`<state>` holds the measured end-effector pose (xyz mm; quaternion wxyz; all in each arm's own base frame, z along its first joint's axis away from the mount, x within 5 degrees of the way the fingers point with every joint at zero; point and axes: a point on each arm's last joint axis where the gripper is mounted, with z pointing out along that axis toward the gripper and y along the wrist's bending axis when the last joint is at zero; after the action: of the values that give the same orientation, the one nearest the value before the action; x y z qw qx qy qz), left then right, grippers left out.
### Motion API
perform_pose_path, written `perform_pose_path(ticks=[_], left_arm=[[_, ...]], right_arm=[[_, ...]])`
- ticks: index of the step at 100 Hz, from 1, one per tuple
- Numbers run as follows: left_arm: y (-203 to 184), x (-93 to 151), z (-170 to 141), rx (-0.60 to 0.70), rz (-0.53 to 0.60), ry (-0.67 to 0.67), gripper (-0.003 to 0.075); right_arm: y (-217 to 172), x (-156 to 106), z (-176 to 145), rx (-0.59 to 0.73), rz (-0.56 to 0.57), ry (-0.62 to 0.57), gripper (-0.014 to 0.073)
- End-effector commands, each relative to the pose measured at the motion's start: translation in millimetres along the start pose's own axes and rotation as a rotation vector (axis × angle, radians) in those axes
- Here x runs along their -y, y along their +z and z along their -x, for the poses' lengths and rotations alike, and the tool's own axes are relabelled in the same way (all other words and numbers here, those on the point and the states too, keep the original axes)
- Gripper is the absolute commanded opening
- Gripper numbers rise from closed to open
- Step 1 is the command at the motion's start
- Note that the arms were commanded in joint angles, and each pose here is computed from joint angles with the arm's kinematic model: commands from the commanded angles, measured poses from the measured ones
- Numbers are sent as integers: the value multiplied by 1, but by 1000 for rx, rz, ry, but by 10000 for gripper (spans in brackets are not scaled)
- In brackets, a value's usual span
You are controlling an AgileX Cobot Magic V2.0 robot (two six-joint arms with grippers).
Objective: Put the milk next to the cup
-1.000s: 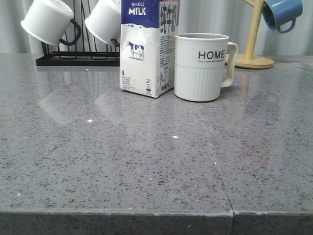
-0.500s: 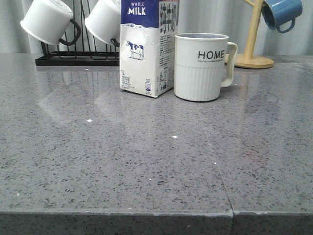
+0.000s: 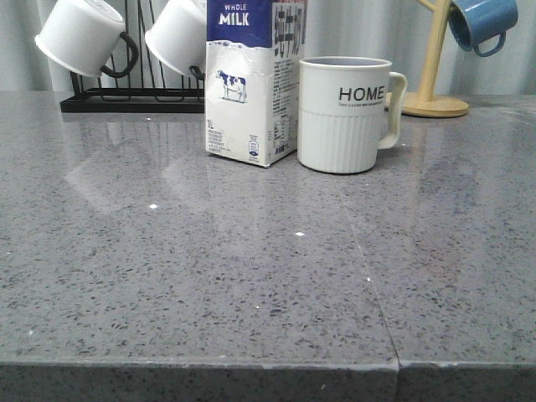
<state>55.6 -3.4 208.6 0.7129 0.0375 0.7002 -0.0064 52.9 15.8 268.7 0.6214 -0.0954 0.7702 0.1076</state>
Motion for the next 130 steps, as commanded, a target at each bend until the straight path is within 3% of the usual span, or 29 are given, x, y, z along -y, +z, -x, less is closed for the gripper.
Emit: perform_pose_path(ticks=[1, 27, 39, 56, 86, 130], left_arm=[[0, 0, -12, 52, 4, -10, -20], [0, 0, -12, 52, 4, -10, -20], [0, 0, -12, 52, 4, -10, -20], [0, 0, -12, 52, 4, -10, -20], [0, 0, -12, 52, 4, -10, -20], [0, 0, -12, 52, 4, -10, -20]], right_arm=[[-2, -1, 15, 87, 3, 0, -66], [-1, -1, 12, 90, 4, 0, -66], [5, 1, 6, 153, -14, 2, -66], [14, 9, -10, 241, -122, 10, -66], [17, 22, -51, 217, -306, 20, -66], [9, 21, -62, 251, -328, 10, -66]])
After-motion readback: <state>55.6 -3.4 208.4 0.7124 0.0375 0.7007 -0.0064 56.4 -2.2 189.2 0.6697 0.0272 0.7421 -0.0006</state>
